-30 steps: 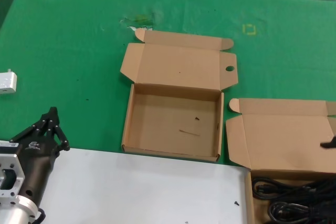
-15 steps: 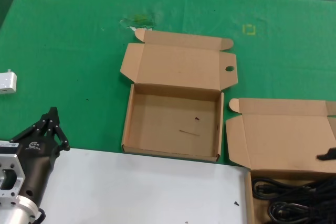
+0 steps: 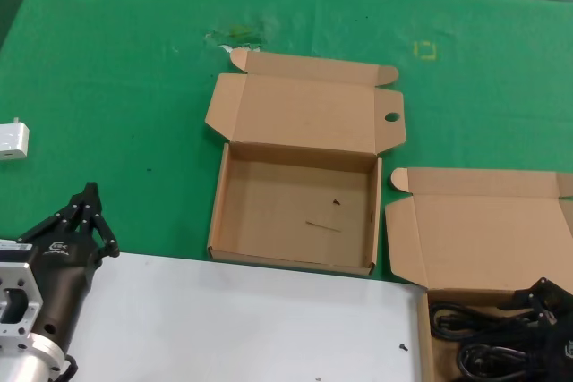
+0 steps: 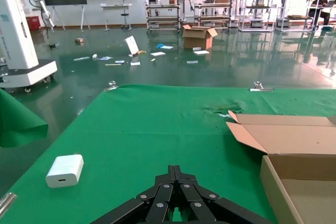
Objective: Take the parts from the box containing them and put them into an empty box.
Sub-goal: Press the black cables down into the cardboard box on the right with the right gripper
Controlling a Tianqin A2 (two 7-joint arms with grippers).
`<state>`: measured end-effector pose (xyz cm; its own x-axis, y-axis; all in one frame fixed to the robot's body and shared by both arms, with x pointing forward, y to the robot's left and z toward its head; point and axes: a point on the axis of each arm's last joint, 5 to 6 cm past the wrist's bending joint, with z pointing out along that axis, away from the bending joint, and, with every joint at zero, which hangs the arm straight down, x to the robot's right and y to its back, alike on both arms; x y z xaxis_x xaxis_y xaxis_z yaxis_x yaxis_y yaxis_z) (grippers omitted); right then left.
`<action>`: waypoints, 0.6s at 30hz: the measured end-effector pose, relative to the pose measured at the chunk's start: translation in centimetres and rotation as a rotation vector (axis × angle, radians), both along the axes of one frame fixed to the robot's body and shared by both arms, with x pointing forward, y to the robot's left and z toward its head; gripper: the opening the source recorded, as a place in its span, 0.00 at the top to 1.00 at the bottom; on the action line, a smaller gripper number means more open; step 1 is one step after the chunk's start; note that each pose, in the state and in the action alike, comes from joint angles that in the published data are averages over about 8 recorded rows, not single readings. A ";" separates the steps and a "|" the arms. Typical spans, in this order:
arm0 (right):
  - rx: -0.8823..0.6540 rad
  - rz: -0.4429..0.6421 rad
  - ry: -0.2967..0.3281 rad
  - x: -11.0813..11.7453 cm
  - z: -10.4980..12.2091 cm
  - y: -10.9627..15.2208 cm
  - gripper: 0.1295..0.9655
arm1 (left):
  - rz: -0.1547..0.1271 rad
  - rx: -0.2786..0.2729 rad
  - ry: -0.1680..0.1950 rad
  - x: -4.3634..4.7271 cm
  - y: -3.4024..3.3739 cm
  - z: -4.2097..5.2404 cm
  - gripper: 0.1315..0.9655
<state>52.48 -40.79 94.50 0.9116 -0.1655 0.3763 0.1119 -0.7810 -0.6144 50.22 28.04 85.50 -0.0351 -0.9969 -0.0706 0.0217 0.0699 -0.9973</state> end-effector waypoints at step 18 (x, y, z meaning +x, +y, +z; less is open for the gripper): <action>-0.006 -0.023 0.000 0.8 -1.6 -0.5 0.00 | 0.000 0.000 0.000 0.00 0.00 0.00 0.99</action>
